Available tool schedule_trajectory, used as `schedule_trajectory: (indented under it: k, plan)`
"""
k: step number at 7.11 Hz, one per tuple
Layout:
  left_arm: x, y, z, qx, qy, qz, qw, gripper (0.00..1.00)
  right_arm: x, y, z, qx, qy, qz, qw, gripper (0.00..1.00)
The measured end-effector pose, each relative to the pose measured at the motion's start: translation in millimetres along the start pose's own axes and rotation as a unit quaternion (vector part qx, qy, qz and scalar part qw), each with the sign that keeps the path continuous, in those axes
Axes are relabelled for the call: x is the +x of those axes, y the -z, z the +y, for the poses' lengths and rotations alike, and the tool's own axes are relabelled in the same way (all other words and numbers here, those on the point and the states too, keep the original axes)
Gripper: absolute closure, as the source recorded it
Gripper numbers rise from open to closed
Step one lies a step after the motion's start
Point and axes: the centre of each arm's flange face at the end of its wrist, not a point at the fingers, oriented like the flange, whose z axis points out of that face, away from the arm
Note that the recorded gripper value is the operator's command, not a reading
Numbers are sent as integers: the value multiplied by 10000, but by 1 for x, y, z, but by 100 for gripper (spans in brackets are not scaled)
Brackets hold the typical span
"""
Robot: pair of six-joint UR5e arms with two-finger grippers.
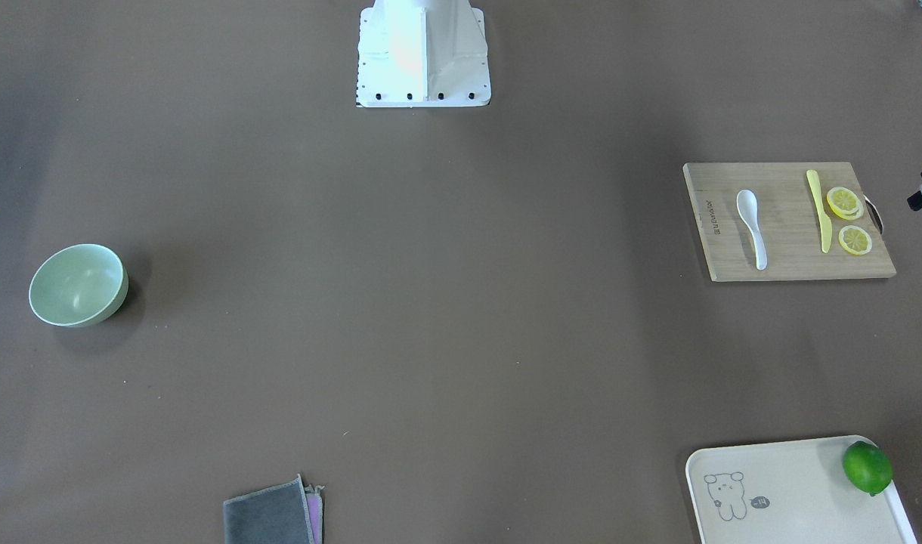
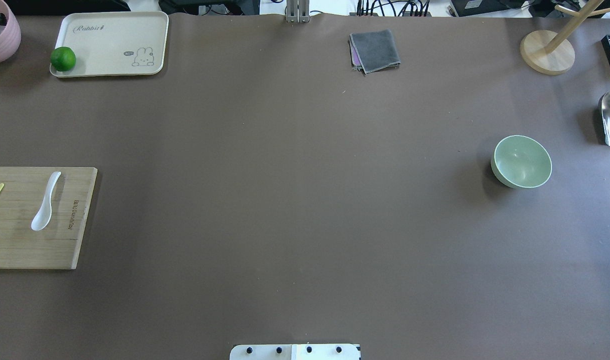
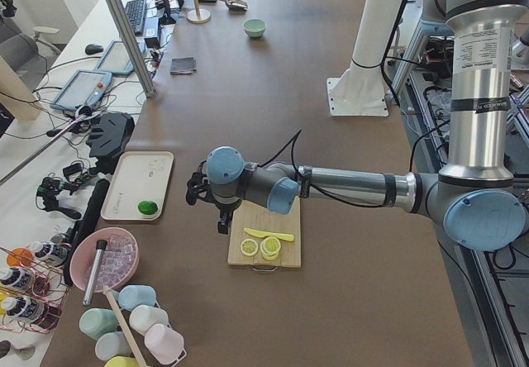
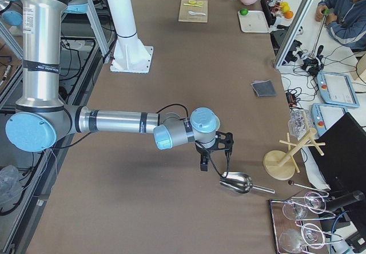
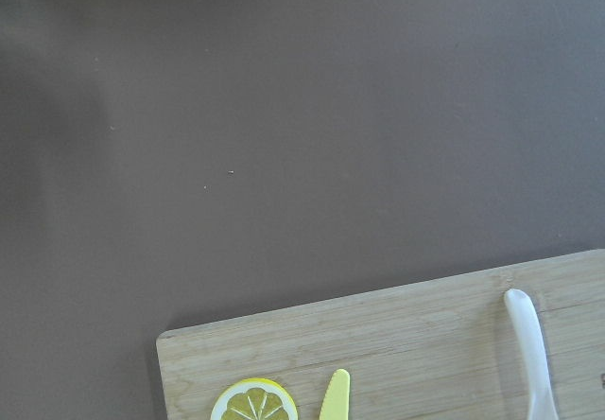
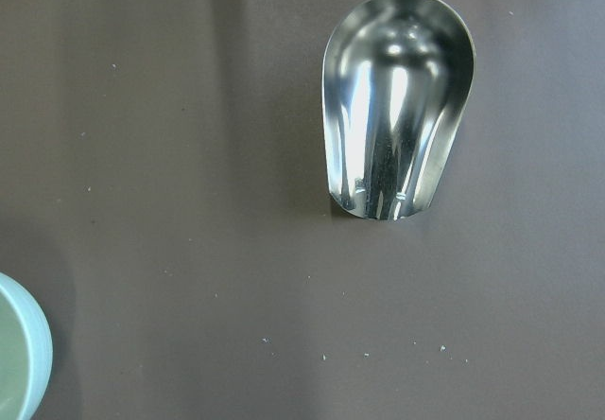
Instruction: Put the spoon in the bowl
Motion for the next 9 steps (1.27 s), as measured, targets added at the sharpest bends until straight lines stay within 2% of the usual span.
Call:
schedule_trajectory:
  k: [3, 7, 9]
  plan:
    - [-1, 6, 1, 14, -151, -83, 9999, 1, 2, 5, 1, 72, 11, 9, 10000, 0]
    - [-15, -3, 5, -77, -49, -162, 9998, 1, 0, 6, -3, 89, 21, 5, 10000, 0]
    - [-10, 0, 4, -30, 7, -139, 9999, 2, -7, 5, -4, 62, 81, -47, 9999, 0]
